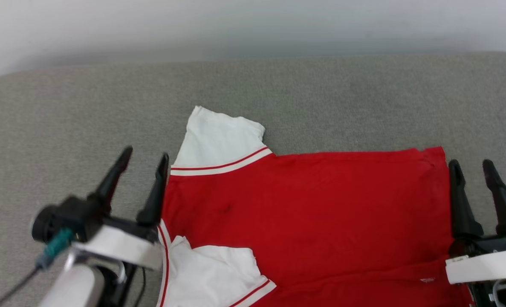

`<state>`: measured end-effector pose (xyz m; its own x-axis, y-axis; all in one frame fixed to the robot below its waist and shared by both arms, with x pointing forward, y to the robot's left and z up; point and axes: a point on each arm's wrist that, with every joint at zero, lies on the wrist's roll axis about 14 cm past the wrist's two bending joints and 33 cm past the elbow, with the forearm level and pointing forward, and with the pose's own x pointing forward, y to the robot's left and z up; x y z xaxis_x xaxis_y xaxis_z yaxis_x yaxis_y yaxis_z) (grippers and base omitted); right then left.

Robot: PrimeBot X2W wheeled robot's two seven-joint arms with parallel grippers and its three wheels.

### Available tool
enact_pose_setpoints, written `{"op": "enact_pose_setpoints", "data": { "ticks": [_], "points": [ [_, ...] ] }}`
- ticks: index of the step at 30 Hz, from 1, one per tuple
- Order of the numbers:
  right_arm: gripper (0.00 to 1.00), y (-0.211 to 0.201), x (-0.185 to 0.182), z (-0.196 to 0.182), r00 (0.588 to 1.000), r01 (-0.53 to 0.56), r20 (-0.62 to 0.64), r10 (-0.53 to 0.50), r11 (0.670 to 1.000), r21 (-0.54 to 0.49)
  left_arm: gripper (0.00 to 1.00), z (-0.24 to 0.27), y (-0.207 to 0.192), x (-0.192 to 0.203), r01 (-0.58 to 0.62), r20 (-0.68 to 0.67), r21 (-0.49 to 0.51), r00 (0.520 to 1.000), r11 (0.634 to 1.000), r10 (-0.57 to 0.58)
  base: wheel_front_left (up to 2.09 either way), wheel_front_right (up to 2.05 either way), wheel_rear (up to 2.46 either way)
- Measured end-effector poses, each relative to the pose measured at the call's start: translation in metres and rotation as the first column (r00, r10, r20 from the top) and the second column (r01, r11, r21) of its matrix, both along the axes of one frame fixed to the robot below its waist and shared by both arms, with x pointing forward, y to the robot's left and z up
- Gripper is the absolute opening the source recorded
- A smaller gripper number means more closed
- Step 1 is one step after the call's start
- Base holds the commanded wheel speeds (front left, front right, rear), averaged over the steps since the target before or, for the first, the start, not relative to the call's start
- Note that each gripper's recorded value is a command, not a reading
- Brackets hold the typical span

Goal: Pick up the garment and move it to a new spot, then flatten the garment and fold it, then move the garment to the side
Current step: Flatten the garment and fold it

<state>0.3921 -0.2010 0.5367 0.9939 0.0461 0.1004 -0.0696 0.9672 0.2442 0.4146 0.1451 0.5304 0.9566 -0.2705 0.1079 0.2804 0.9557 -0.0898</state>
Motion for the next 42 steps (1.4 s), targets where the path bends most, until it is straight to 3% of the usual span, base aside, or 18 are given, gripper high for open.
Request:
{"op": "enact_pose_setpoints", "data": {
  "ticks": [6, 11, 13, 18, 27, 37, 38, 39, 40, 42],
  "points": [
    [1.00, -0.008, 0.013, -0.009, 1.000, 0.017, -0.023, -0.018, 1.000, -0.024, 1.00, -0.003, -0.009, 0.056, 0.128, -0.108, 0.067, 0.987, 0.990, -0.120, 0.00, 0.00, 0.00],
    [1.00, -0.015, 0.018, -0.010, 0.999, 0.046, -0.022, -0.047, 0.998, -0.042, 1.00, -0.017, -0.015, 0.106, 0.224, -0.288, 0.131, 0.941, 0.966, -0.180, 0.00, 0.00, 0.00],
    [1.00, -0.019, 0.018, -0.011, 0.998, 0.060, -0.029, -0.062, 0.997, -0.052, 1.00, -0.035, -0.014, 0.119, 0.268, -0.411, 0.167, 0.894, 0.949, -0.181, 0.00, 0.00, 0.00],
    [1.00, -0.028, 0.019, -0.023, 0.992, 0.100, -0.067, -0.105, 0.993, -0.069, 1.00, -0.073, -0.013, 0.140, 0.353, -0.670, 0.163, 0.725, 0.921, -0.159, 0.00, 0.00, 0.00],
    [1.00, -0.035, 0.014, -0.052, 0.977, 0.134, -0.155, -0.144, 0.988, -0.075, 1.00, -0.115, -0.029, 0.157, 0.451, -0.855, 0.128, 0.502, 0.883, -0.133, 0.00, 0.00, 0.00],
    [1.00, -0.044, 0.017, -0.059, 0.969, 0.160, -0.172, -0.176, 0.982, -0.102, 1.00, -0.156, -0.025, 0.164, 0.477, -0.922, 0.158, 0.386, 0.865, -0.045, 0.00, 0.00, 0.00],
    [1.00, -0.045, 0.017, -0.060, 0.968, 0.163, -0.175, -0.179, 0.981, -0.103, 0.74, -0.158, -0.026, 0.164, 0.477, -0.925, 0.152, 0.377, 0.865, -0.045, 0.00, 0.00, 0.00],
    [1.00, -0.046, 0.016, -0.061, 0.967, 0.166, -0.177, -0.183, 0.980, -0.105, 0.22, -0.160, -0.027, 0.164, 0.479, -0.928, 0.143, 0.370, 0.866, -0.051, 0.00, 0.00, 0.00],
    [1.00, -0.047, 0.016, -0.062, 0.966, 0.169, -0.181, -0.186, 0.980, -0.107, 0.00, -0.161, -0.029, 0.163, 0.480, -0.930, 0.133, 0.362, 0.867, -0.058, 0.00, 0.00, 0.00],
    [1.00, -0.048, 0.015, -0.065, 0.963, 0.172, -0.191, -0.190, 0.979, -0.108, 0.00, -0.160, -0.032, 0.162, 0.487, -0.929, 0.123, 0.363, 0.865, -0.072, 0.00, 0.00, 0.00]
  ]
}}
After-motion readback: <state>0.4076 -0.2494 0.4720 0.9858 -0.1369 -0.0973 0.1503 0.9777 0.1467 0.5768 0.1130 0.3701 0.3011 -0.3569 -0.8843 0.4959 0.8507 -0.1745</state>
